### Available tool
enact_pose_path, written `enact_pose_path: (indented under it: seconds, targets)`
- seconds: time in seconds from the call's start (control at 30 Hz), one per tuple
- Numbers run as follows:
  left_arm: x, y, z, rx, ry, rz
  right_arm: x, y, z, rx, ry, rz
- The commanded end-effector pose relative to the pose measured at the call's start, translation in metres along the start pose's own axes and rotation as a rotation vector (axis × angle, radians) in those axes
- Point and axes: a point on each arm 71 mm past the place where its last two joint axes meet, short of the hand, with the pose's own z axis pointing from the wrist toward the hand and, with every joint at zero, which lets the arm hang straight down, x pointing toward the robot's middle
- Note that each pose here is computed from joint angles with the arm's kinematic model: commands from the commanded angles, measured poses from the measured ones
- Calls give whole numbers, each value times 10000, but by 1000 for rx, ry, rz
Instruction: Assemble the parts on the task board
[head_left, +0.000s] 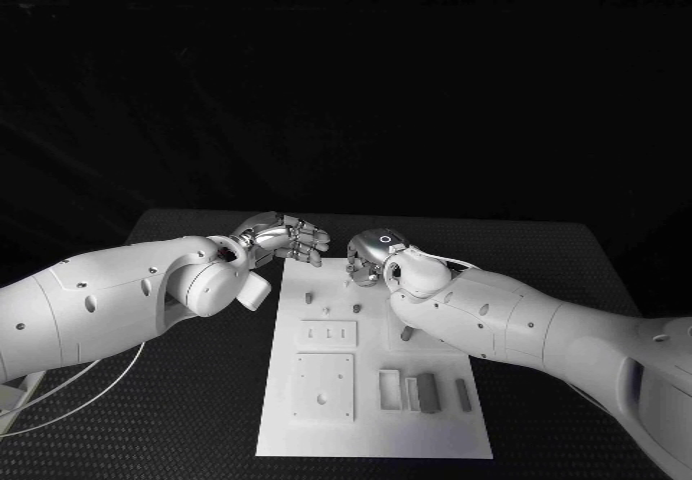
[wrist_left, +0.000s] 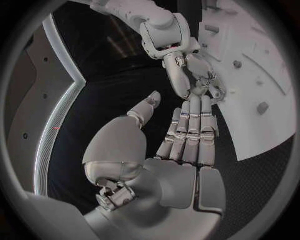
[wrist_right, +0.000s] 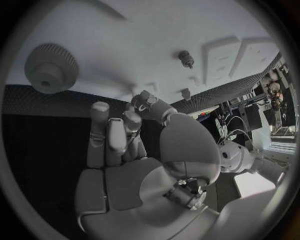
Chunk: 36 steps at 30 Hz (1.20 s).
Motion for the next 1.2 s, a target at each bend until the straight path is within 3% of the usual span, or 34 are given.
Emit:
enact_pose_path:
  seconds: [0.03,1.2]
  targets:
    - [19,-18,8,7,20,0,-9,2,-1,-1,-16,4]
    - [32,-16,32,4,28,0,0,-14,17,9,-4,12]
